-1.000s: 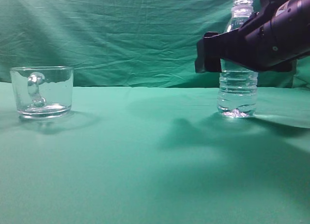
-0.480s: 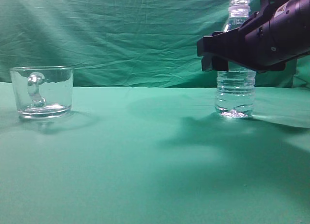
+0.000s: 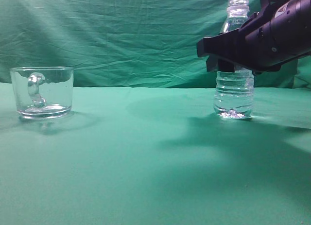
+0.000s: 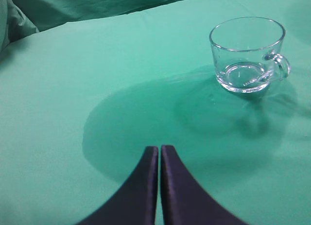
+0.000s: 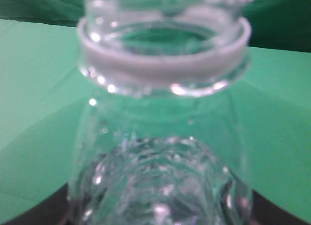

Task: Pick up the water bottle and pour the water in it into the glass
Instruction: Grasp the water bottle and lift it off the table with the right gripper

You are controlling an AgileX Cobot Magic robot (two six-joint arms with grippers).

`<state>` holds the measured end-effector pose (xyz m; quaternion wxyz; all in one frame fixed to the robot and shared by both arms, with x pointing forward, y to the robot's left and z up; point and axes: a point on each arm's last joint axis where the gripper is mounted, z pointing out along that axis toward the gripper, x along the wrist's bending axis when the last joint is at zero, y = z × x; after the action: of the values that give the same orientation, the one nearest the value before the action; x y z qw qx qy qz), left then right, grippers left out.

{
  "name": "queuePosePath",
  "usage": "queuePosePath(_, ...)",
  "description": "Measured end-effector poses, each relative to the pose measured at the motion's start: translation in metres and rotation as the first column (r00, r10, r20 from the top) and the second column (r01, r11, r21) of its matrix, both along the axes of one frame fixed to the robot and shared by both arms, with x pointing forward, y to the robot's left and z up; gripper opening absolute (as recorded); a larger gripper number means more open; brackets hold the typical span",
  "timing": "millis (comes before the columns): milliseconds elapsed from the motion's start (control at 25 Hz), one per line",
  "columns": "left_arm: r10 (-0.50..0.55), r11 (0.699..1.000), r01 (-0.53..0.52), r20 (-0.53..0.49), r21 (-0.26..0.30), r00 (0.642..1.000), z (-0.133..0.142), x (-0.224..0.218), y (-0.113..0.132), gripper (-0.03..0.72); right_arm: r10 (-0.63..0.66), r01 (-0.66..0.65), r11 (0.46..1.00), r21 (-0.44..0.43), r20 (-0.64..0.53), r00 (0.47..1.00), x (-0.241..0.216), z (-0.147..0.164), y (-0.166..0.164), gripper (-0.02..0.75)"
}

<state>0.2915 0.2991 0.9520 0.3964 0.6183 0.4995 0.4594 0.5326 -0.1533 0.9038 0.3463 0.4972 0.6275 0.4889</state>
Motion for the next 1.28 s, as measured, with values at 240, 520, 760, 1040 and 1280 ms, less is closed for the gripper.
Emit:
queuePosePath(240, 0.000, 1.000, 0.000, 0.000, 0.000, 1.000, 0.000, 0.000, 0.000, 0.000, 0.000, 0.000, 1.000, 0.000, -0.002, 1.000, 0.000, 0.000, 0.000, 0.392)
queuePosePath(520, 0.000, 1.000, 0.000, 0.000, 0.000, 1.000, 0.000, 0.000, 0.000, 0.000, 0.006, -0.006, 1.000, -0.014, -0.002, 1.000, 0.000, 0.000, 0.000, 0.316)
queuePosePath(760, 0.000, 1.000, 0.000, 0.000, 0.000, 1.000, 0.000, 0.000, 0.000, 0.000, 0.013, -0.013, 0.999, -0.032, 0.000, 1.000, 0.000, -0.001, 0.000, 0.305)
queuePosePath(1040, 0.000, 1.000, 0.000, 0.000, 0.000, 1.000, 0.000, 0.000, 0.000, 0.000, 0.112, -0.113, 0.991, -0.074, -0.019, 0.994, -0.004, 0.005, 0.007, 0.305)
queuePosePath(1280, 0.000, 1.000, 0.000, 0.000, 0.000, 1.000, 0.000, 0.000, 0.000, 0.000, 0.220, -0.231, 0.965, -0.120, -0.098, 0.971, 0.003, 0.048, 0.022, 0.305)
